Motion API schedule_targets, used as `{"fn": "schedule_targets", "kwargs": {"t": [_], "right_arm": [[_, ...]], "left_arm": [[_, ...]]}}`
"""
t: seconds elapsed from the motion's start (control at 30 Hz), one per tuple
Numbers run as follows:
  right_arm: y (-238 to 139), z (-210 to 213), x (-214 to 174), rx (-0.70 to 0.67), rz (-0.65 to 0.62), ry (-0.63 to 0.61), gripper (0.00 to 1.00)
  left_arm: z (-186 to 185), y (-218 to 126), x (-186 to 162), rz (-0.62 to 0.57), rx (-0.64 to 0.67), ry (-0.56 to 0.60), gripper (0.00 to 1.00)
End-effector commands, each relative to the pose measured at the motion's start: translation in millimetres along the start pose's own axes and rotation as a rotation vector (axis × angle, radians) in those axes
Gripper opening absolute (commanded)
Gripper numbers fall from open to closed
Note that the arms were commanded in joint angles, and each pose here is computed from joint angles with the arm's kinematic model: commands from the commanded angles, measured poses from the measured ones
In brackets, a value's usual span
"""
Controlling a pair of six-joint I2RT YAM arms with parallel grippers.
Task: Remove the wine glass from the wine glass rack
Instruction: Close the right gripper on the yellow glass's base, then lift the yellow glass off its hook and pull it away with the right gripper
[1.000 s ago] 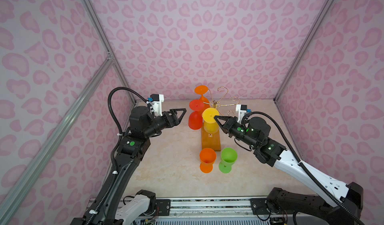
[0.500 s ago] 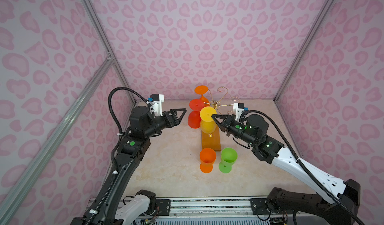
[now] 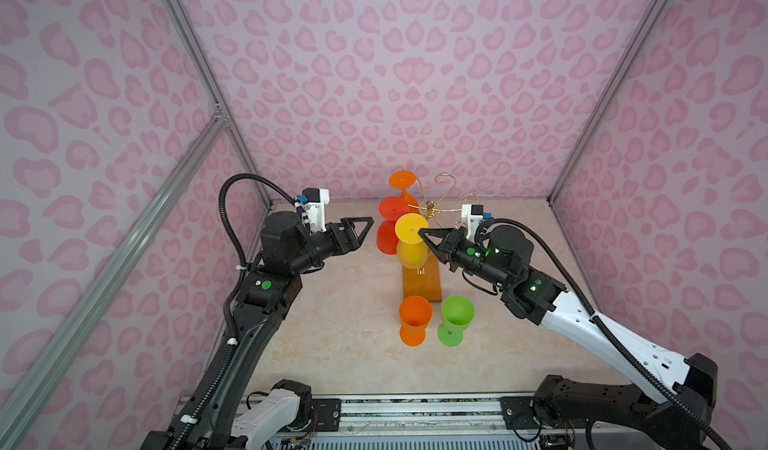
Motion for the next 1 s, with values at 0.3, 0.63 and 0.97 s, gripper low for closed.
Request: {"fn": "schedule_targets", "kwargs": {"t": [0.3, 0.63, 0.97], "right_arm": [[12, 4, 3, -0.011, 0.000, 0.020, 0.00], [1, 3, 19, -0.013, -0.067, 0.022, 0.00], [-3, 0, 29, -0.014, -0.092, 0.029, 0.00]], "left_arm": [[-1, -1, -1, -0.003, -0.011, 0.027, 0.81], [1, 1, -3, 0.004, -0.015, 0.022, 0.81], [1, 0, -4, 0.006, -0.017, 0.021, 0.81]]}}
Point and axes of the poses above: each gripper's point midway between its finger pads, its own y axis out along the fingers, its own z axis along the line the jaws close on, x = y × z, the point moved 4 cm from there along -y, back along the fingers, and after that the axes turned 10 degrees about y, right-handed, at the moved point
